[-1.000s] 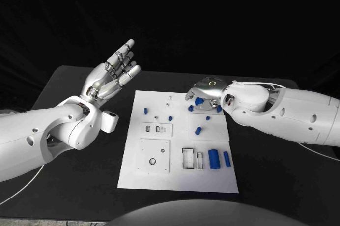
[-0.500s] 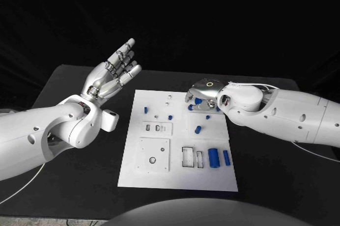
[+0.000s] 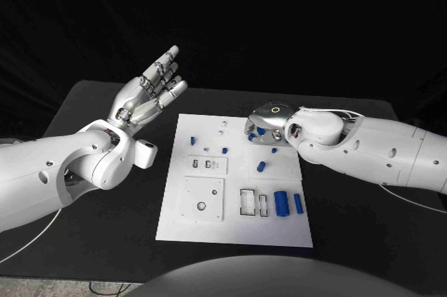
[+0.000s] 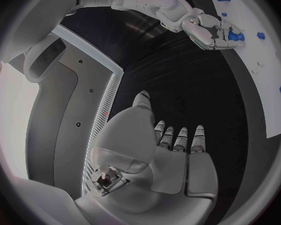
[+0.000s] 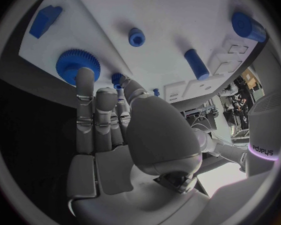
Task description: Assemble the parts on the task board
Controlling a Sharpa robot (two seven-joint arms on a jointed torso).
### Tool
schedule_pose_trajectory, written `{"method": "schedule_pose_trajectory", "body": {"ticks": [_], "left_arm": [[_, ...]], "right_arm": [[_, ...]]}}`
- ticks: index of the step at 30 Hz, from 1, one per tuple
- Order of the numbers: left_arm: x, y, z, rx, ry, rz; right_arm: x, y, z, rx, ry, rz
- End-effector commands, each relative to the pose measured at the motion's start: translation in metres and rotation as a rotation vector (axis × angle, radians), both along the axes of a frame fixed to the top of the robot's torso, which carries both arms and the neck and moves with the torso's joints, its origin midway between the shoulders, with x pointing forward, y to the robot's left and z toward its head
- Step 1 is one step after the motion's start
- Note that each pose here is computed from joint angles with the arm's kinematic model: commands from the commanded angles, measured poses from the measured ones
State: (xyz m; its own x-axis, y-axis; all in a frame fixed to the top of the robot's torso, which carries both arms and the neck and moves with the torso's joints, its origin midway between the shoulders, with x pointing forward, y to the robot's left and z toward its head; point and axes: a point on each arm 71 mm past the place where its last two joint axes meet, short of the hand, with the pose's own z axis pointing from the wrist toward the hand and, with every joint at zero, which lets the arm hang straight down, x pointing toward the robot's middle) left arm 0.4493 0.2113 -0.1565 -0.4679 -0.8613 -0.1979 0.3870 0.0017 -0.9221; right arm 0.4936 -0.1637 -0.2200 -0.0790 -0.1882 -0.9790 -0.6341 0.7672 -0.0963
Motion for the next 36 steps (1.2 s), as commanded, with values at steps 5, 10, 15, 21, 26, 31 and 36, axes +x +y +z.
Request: {"method": "schedule_pose_trajectory", "body": {"ticks": [5, 10, 15, 21, 26, 31, 36], "left_arm": [[-0.0005, -0.002, 0.0003, -0.016, -0.005, -0.029], [0.0, -0.002, -0.0002, -0.015, -0.002, -0.029], [0.0003, -0.001, -0.0005, -0.014, 0.001, -0.029], [0.0009, -0.001, -0.0011, -0.012, 0.005, -0.03], [0.0011, -0.001, -0.0016, -0.01, 0.009, -0.031], [0.0009, 0.0, -0.002, -0.009, 0.012, -0.031], [0.0009, 0.0, -0.0023, -0.008, 0.015, -0.032]], "right_arm": [[-0.001, 0.002, -0.002, 0.032, 0.011, 0.025], [-0.001, 0.002, -0.002, 0.042, 0.012, 0.029], [-0.001, 0.002, -0.002, 0.046, 0.011, 0.028], [0.0, 0.001, -0.002, 0.053, 0.005, 0.024], [0.0, 0.001, 0.002, 0.085, -0.011, 0.024], [0.003, 0.004, 0.017, 0.138, -0.015, 0.018], [0.007, 0.011, 0.036, 0.193, -0.013, 0.013]]}}
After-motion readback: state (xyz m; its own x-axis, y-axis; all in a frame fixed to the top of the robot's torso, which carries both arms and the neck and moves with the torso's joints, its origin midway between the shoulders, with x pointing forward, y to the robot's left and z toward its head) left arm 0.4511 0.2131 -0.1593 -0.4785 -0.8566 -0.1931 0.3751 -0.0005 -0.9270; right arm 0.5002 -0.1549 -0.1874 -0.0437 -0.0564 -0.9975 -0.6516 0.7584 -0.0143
